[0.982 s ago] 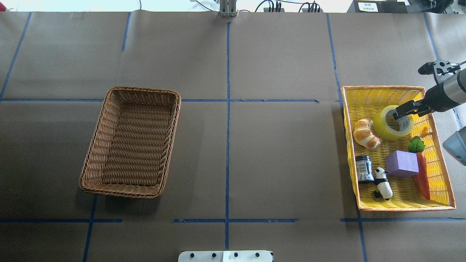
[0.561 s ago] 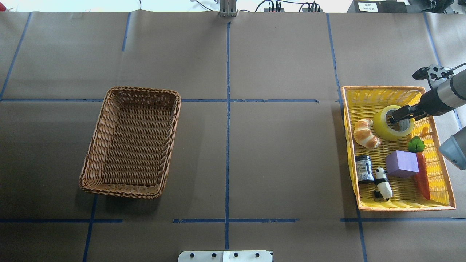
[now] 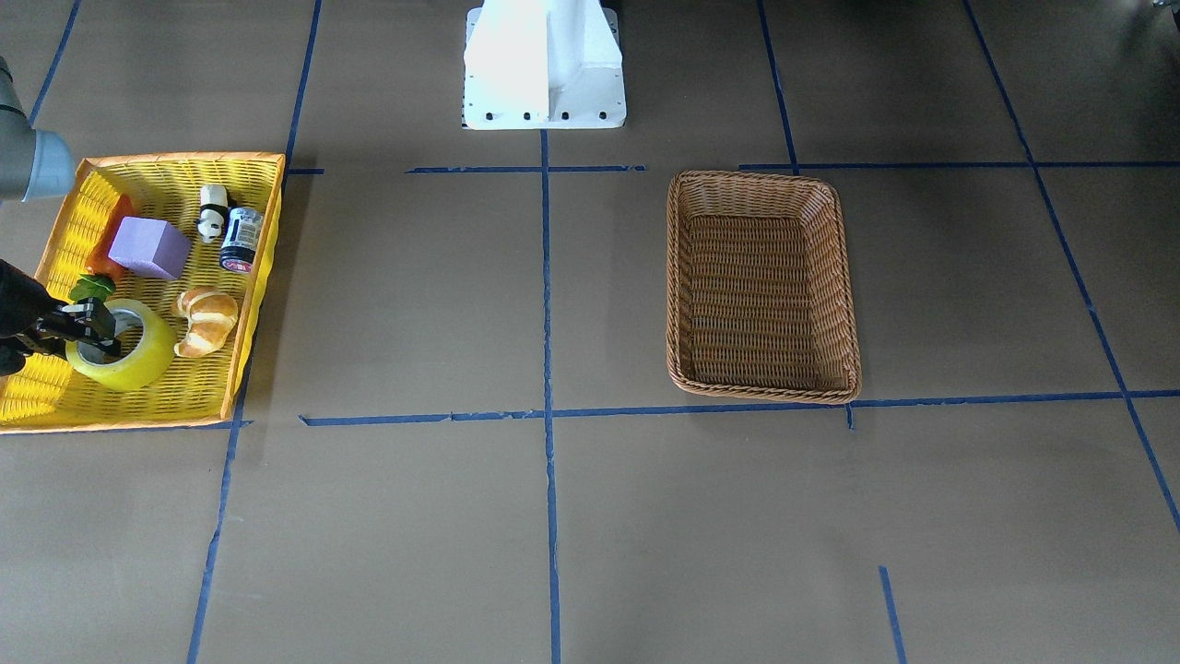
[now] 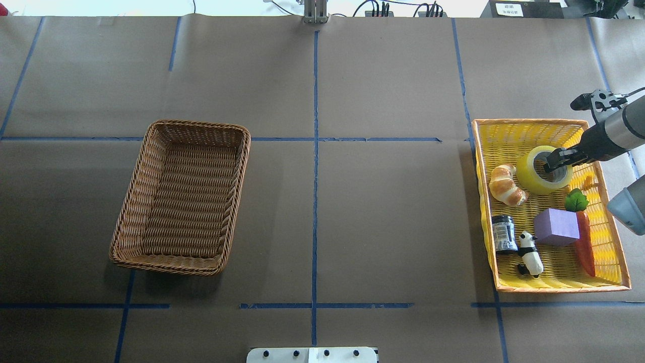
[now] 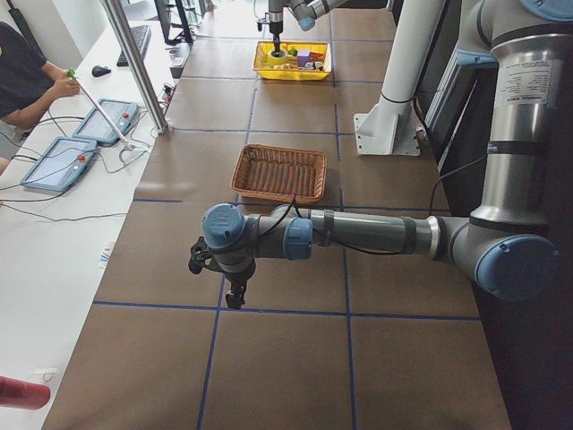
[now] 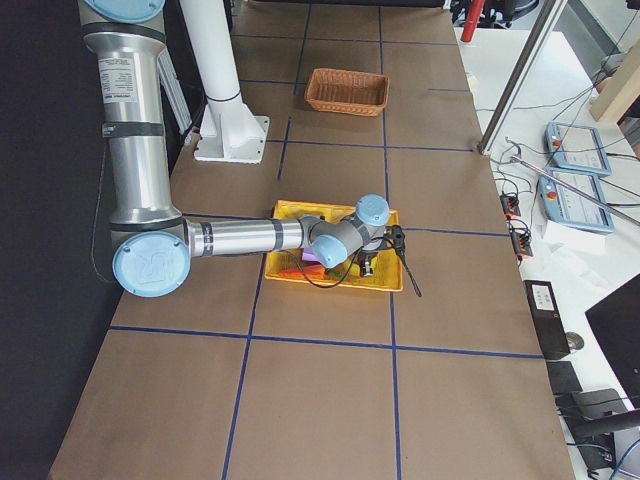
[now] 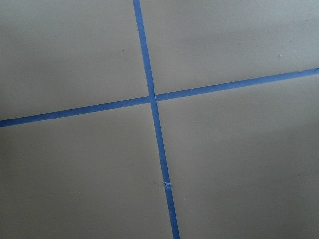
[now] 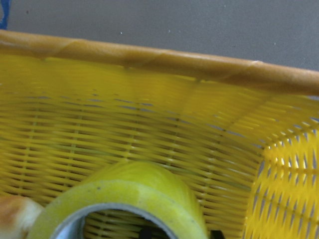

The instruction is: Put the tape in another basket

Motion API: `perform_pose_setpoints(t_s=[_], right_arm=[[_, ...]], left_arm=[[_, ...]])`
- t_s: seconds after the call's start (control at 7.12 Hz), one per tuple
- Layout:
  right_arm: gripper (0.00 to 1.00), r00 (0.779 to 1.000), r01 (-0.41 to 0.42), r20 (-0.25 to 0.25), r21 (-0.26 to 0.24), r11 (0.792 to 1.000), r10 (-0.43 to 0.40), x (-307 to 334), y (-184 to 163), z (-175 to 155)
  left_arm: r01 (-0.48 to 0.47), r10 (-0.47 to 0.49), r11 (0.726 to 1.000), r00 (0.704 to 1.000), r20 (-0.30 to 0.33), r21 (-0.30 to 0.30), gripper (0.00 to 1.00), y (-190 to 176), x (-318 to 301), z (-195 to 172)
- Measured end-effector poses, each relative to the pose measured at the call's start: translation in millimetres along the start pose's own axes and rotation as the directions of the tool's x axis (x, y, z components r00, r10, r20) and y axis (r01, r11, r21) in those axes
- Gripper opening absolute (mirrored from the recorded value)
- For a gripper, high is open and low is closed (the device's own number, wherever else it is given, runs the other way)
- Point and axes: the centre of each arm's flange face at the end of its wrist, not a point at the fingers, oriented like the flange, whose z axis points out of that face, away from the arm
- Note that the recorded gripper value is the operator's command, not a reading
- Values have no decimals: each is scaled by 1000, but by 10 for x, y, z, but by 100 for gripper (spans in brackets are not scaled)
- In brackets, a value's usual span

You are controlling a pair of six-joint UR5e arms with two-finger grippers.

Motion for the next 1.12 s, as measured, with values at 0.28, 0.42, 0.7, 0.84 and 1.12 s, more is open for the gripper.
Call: perform_pose_setpoints(t_s=[0.28,0.42,0.7,0.84,1.12], right_arm=[[0,1000,-8,4,18,1000,8,69,-19,-121],[0,1000,-17,13,39,999,16,129,-1,-277],[0,998,-18,64,84,996,13,116,128,-705],[0,996,-10,92,106,994,0,2,150,-882],[0,988,-61,150,151,987,38,-411,-51,-1166]], left_arm=[[19,-19,1000,1000,-18,4,100,-2,21,-6],[28,-28,1000,999,-31,6,100,-5,36,-9],[26,-26,1000,999,-37,14,100,-16,79,-42],[16,-15,1000,999,-37,23,100,-35,131,-88],[-36,38,998,999,-34,59,100,-122,375,-158]])
